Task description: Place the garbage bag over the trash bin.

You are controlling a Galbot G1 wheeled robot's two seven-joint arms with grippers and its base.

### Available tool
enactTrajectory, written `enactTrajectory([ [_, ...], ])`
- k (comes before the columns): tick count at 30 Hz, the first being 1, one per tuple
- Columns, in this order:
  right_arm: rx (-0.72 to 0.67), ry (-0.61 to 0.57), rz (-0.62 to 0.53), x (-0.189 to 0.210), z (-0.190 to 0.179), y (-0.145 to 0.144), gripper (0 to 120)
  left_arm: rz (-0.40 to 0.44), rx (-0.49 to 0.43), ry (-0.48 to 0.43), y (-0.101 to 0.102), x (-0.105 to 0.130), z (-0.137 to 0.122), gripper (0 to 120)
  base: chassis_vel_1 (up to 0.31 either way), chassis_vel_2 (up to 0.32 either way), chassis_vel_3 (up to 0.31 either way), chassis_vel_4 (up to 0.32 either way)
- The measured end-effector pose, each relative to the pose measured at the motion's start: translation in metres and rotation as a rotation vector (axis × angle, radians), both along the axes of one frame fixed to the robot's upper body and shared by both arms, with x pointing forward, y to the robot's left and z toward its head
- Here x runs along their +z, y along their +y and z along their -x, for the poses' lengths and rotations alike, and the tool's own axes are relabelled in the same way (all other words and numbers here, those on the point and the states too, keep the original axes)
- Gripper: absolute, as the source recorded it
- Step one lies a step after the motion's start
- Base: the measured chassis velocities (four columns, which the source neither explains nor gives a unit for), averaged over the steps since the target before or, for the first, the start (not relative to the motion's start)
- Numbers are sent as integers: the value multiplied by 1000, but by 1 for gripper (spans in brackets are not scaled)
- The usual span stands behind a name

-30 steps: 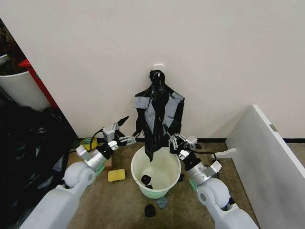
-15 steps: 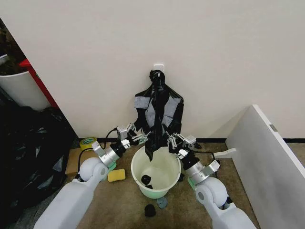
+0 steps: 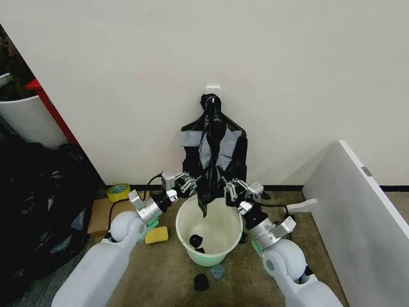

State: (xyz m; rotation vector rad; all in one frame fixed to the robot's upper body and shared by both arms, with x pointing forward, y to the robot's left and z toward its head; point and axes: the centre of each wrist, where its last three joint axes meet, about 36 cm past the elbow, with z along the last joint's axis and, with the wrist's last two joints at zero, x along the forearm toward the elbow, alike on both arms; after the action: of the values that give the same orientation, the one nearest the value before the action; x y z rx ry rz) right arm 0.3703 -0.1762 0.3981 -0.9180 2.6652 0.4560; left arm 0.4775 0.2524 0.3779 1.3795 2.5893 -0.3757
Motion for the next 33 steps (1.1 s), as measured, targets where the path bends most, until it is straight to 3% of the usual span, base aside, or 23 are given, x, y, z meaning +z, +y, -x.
enactTrajectory([
  [15, -5, -8, -2, 2, -1, -1, 0, -22, 31, -8, 15, -1, 3, 52, 0, 0, 0, 0],
  [33, 11, -13, -6, 5, 6, 0, 0, 5, -58, 4, 15, 1, -21, 52, 0, 0, 0, 0],
])
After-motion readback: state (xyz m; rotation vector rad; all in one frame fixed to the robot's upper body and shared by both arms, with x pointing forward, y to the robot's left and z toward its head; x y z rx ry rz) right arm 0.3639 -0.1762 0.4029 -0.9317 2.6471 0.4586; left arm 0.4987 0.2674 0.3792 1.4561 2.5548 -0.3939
